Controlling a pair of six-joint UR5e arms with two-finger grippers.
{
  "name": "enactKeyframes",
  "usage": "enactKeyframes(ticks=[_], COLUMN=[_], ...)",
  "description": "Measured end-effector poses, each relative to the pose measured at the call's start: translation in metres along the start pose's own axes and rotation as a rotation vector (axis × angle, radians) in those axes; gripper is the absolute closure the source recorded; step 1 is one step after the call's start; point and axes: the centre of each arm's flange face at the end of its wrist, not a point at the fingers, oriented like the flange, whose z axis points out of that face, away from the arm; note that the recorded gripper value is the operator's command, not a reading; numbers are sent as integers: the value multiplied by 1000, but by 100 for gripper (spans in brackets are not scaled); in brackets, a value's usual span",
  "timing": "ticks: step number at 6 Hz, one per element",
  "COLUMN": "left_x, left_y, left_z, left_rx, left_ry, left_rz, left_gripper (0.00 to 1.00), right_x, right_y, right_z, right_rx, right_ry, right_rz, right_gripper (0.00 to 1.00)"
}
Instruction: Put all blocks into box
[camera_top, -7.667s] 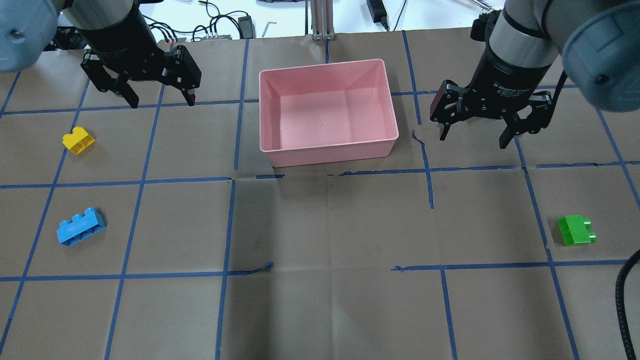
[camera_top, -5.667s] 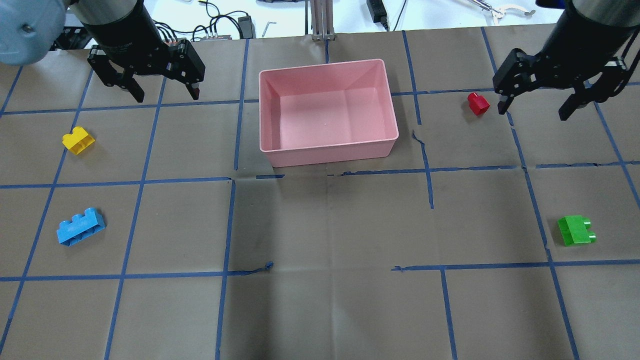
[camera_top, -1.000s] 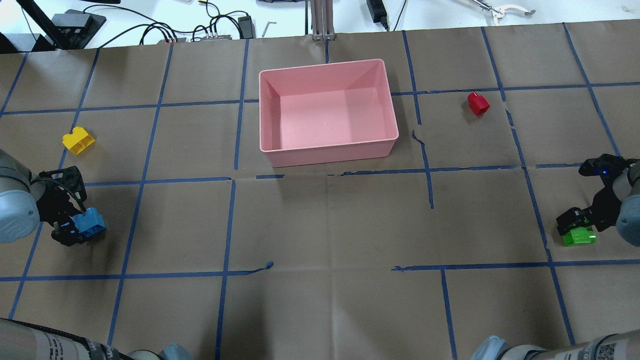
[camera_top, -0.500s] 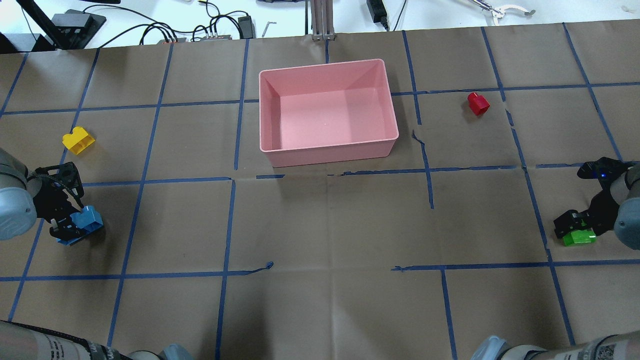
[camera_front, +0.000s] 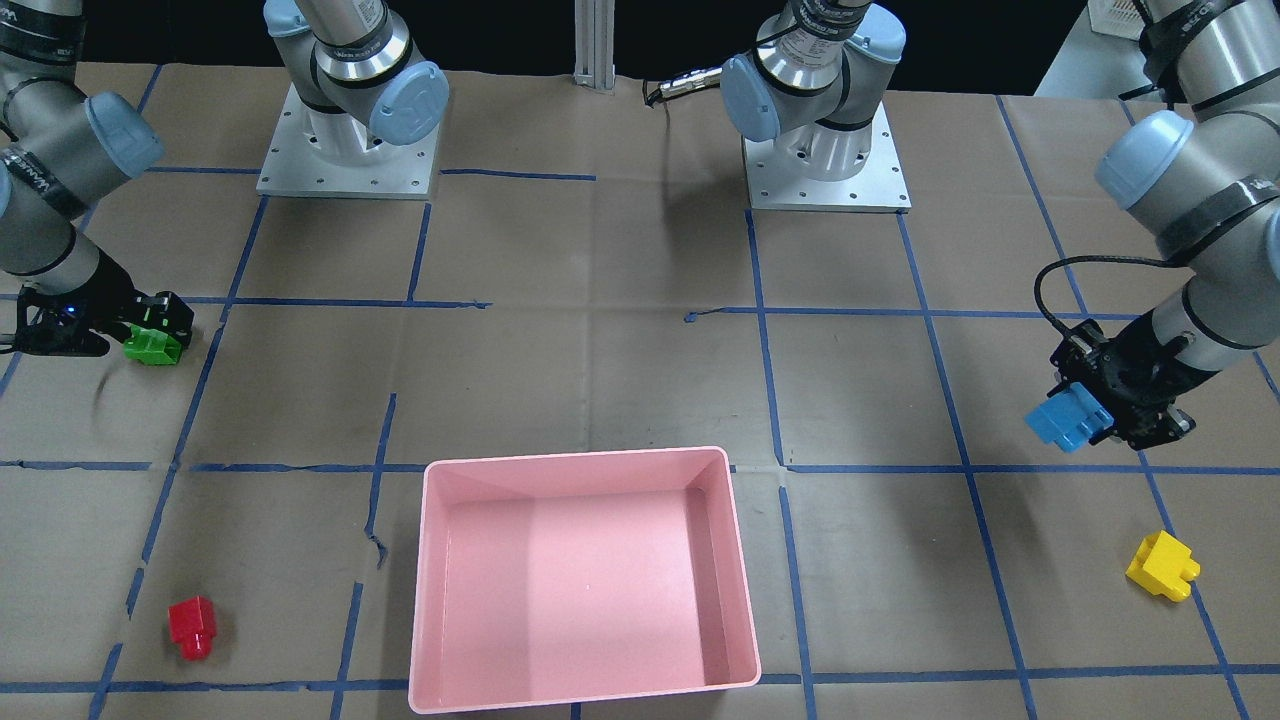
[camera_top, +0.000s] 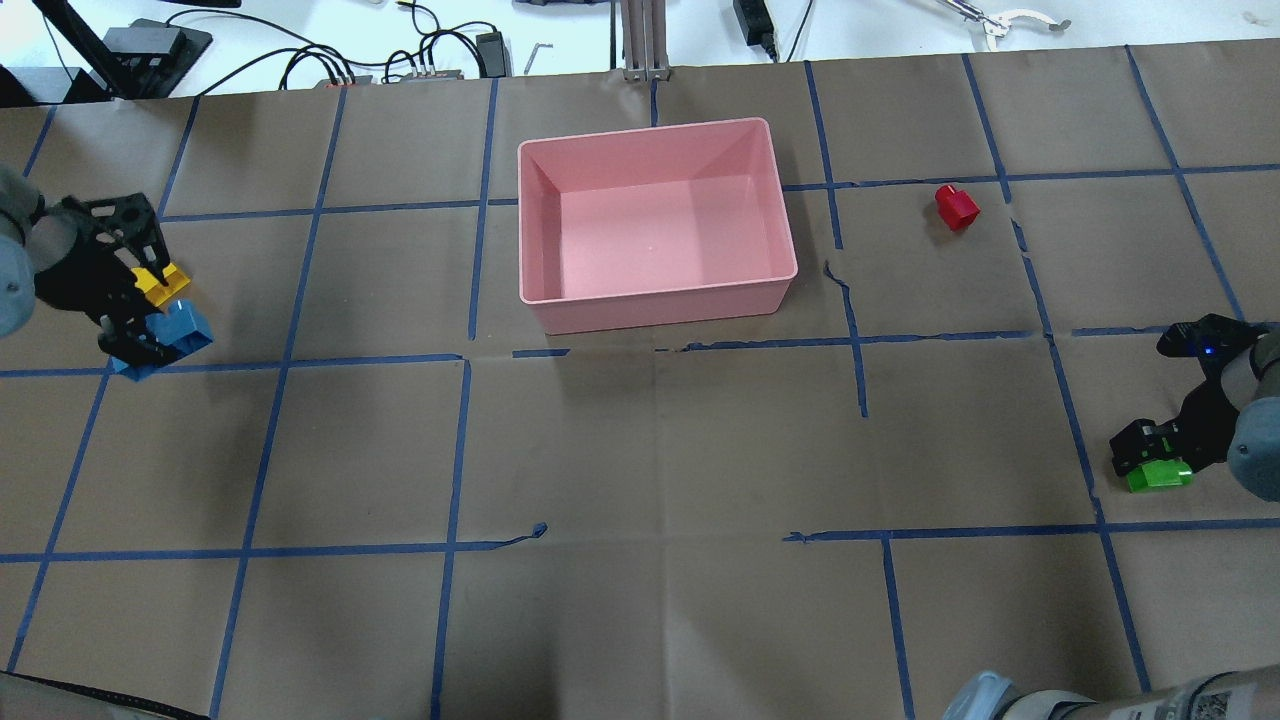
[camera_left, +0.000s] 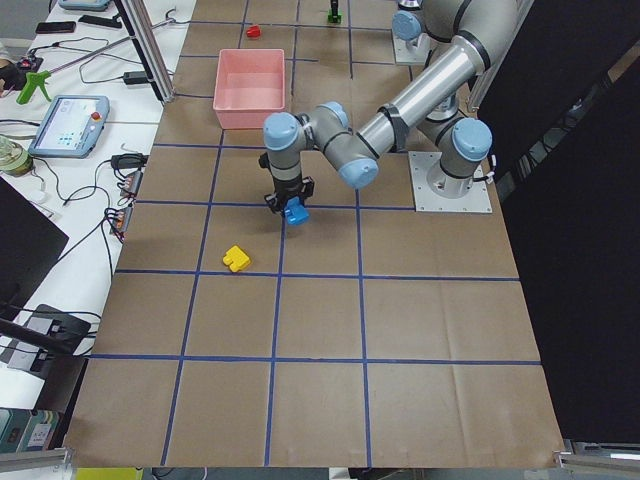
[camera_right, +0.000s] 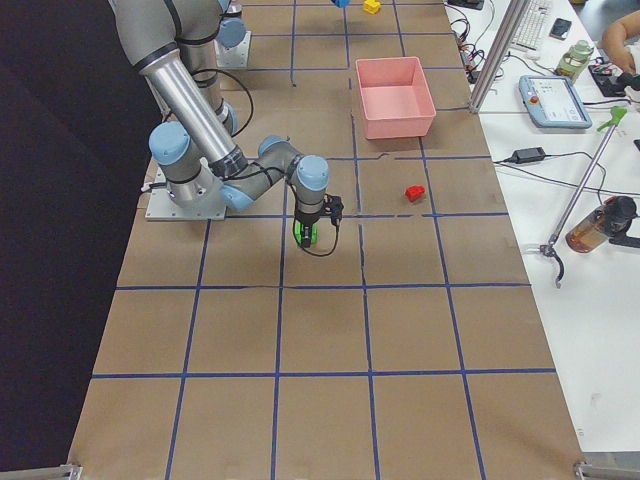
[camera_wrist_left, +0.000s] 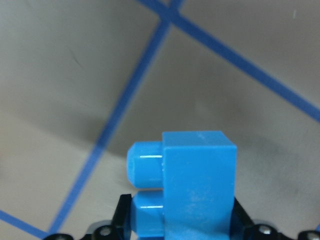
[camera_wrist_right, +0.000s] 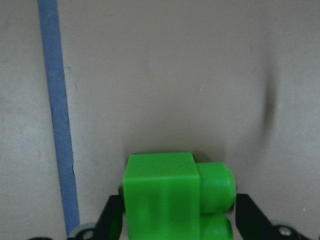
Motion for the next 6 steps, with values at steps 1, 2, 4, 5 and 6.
enactKeyframes(ticks=[1,2,4,5,6], left_x=[-1,11,46,63,77], left_y=[-54,-125,-251,-311,-358], left_z=[-30,-43,-44,-40,-29], left_rx=[32,52,76,67,52], left_ry=[6,-20,-74,-97,-113], left_rz=[-11,43,53,5,-54], left_gripper=[100,100,100,100,100], right_x=[1,1,9,16,24], right_y=[0,0,-9,-19,-32], right_z=[-1,-2,-21,-39,-67], right_rx=[-2,-3,18,11,-12], right_ry=[4,6,25,19,-1], right_rz=[0,0,0,2,12], right_gripper=[56,57,56,56,56])
